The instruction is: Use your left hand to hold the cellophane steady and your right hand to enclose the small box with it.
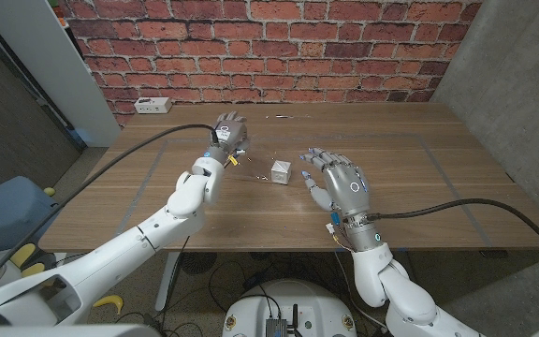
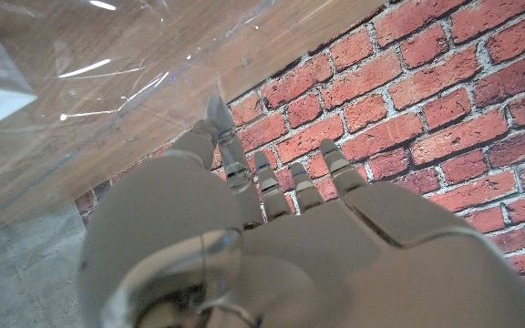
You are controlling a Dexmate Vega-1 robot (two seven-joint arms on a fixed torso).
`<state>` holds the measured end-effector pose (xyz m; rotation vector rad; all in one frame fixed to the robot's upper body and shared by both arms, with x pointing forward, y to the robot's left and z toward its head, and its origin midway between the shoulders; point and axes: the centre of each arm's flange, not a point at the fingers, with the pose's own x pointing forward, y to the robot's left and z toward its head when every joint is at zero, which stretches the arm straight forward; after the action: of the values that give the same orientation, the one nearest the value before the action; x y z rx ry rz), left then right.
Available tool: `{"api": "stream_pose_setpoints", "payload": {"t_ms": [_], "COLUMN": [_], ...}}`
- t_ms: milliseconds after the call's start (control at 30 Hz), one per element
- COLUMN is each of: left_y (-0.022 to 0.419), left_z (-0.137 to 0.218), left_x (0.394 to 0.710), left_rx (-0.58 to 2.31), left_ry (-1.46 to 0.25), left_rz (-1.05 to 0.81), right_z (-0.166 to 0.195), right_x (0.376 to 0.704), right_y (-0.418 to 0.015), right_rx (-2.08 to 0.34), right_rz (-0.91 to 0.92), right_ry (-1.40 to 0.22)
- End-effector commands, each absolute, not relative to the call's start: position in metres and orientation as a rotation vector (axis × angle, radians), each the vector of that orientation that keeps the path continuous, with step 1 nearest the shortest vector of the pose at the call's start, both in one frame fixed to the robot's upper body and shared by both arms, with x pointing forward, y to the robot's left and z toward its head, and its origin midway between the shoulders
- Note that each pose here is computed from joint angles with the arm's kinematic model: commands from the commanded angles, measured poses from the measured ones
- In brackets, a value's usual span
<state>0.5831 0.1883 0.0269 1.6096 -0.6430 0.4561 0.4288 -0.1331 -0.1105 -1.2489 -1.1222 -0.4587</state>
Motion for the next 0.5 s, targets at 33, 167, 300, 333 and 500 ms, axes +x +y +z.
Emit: {"api": "stream_pose_setpoints", "payload": {"t_ms": [33, 167, 300, 333, 500], "left_y": [0.179, 0.177, 0.176, 0.175, 0.173], "left_z": [0.031, 0.032, 0.032, 0.033, 0.033], "left_x": [0.599, 0.602, 0.603, 0.604, 0.606], "left_rx": [1.617, 1.620, 1.621, 1.620, 1.627], "left_ry": [-0.597, -0.591, -0.588, -0.587, -0.577], "left_rz": [0.461, 0.460, 0.457, 0.455, 0.450], "right_z": [-0.101, -0.098, -0.095, -0.094, -0.091], "right_x": [0.438, 0.448, 0.463, 0.466, 0.482], "right_y": [-0.130, -0.129, -0.127, -0.127, -0.125], "right_rx": [-1.323, -1.362, -1.399, -1.405, -1.415], "right_rz": [-0.331, -0.259, -0.167, -0.154, -0.087], "right_ry": [-1.086, -1.011, -0.898, -0.877, -0.793]}}
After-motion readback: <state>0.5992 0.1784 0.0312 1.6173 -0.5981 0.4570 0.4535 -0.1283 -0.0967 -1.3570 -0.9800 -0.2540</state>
